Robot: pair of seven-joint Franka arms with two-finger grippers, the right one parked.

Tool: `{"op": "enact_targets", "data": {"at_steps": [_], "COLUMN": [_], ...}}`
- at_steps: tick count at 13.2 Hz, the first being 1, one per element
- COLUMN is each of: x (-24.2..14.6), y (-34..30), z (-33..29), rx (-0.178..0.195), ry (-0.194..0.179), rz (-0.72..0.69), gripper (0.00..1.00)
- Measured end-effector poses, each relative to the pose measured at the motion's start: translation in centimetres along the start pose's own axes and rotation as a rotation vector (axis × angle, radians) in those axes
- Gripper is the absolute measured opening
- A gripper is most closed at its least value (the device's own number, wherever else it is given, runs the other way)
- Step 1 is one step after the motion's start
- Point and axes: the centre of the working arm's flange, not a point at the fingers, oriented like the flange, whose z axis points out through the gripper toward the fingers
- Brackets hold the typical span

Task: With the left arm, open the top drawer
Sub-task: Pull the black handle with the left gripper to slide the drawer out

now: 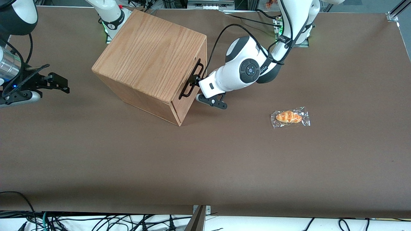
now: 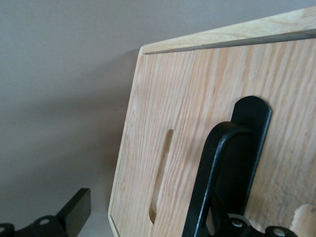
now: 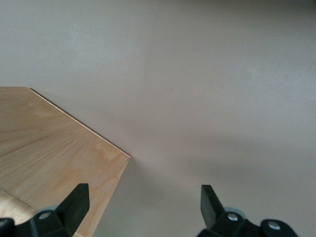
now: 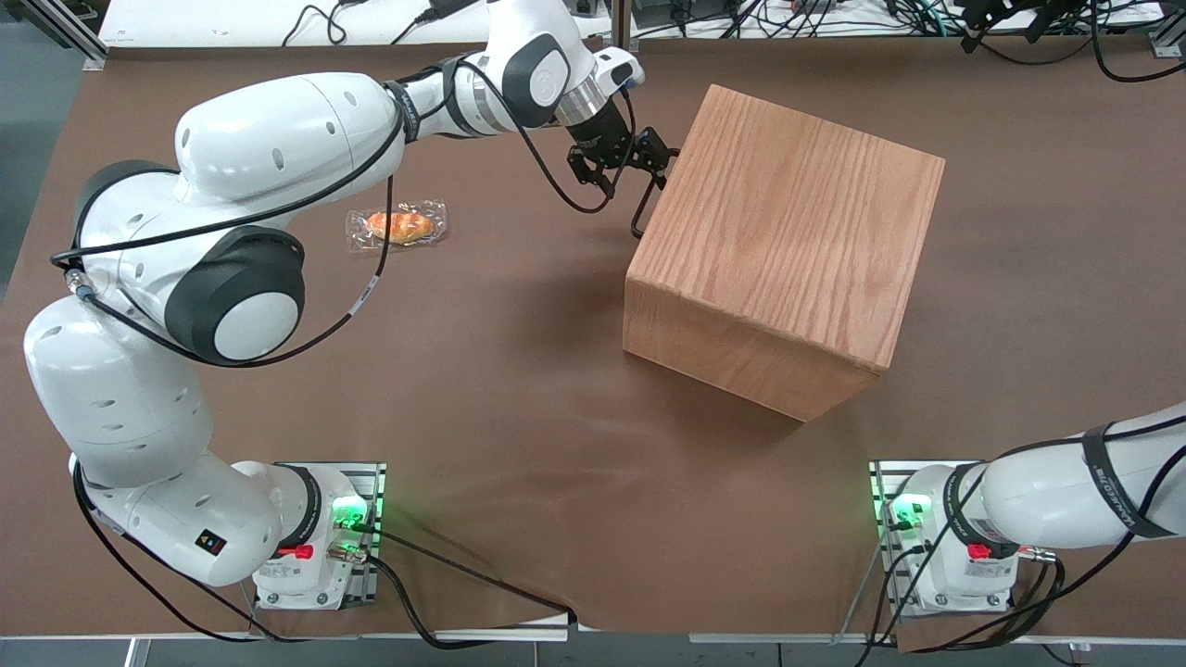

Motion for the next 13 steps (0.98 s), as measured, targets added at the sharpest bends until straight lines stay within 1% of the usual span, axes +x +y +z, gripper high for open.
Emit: {"op": "enact_targets", "data": {"at_steps": [4,9,13], "x": [1.8,3.9,4.5], "y": [-3.3,-7.7,-9.4], "z": [-1.8,-4.4,-5.5], "rx": [0.038,0.042,0.037], "ry": [0.037,0.072,0.079], "rz": [-0.026,-0.081,-0.095], "gripper": [1.00,1.00,1.00]}}
